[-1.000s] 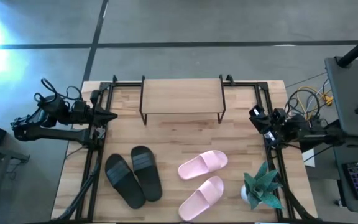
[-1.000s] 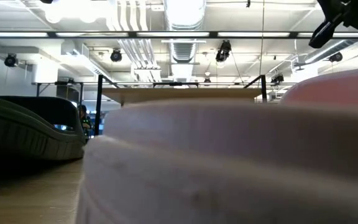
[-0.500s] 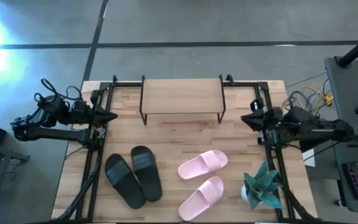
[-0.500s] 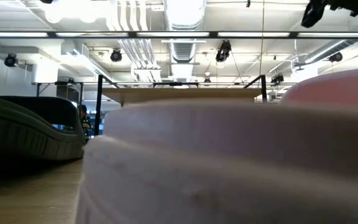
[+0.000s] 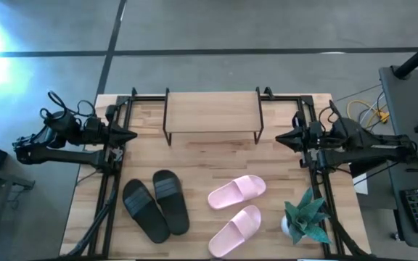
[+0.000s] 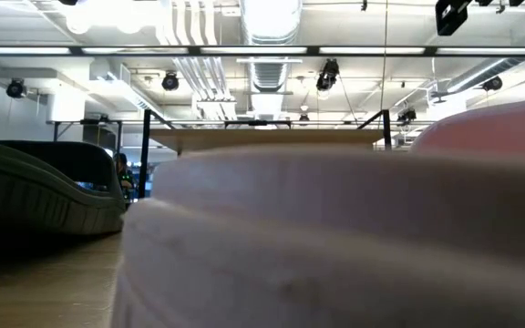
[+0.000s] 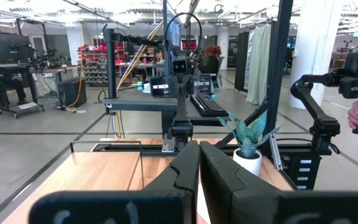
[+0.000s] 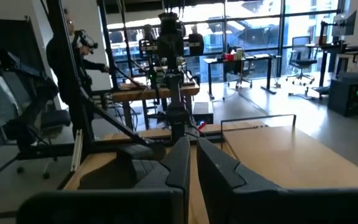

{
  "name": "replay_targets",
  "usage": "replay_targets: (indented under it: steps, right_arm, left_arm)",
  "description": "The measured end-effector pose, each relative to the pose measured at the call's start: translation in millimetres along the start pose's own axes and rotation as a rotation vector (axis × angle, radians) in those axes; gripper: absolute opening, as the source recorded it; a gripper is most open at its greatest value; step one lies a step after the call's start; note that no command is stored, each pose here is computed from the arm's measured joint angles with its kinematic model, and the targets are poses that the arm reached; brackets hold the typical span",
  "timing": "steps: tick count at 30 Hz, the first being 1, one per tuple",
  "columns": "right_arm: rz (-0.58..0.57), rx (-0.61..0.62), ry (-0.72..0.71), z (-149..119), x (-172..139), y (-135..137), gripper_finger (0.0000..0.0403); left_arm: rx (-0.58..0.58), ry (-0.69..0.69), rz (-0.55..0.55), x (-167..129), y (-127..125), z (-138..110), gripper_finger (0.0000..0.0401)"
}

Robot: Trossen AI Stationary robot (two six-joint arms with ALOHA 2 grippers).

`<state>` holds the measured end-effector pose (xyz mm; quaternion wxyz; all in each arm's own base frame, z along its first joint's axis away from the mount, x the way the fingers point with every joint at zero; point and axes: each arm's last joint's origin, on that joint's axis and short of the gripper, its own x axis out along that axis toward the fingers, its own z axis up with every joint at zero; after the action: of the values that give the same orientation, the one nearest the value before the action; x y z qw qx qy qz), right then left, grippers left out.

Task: Pick and place slides into the shelf
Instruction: Put the top pink slide on the shelf

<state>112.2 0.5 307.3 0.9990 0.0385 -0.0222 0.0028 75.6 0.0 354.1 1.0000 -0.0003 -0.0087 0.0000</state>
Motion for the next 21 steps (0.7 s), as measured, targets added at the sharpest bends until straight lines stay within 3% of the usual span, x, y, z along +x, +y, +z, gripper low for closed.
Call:
replay_targets:
  steps: [21]
  right_arm:
    - [0.001, 0.034, -0.009, 2.5, -0.9, 0.2, 0.0022]
  left_arm:
    - [0.0, 0.0, 0.0, 0.0, 0.0, 0.0, 0.0]
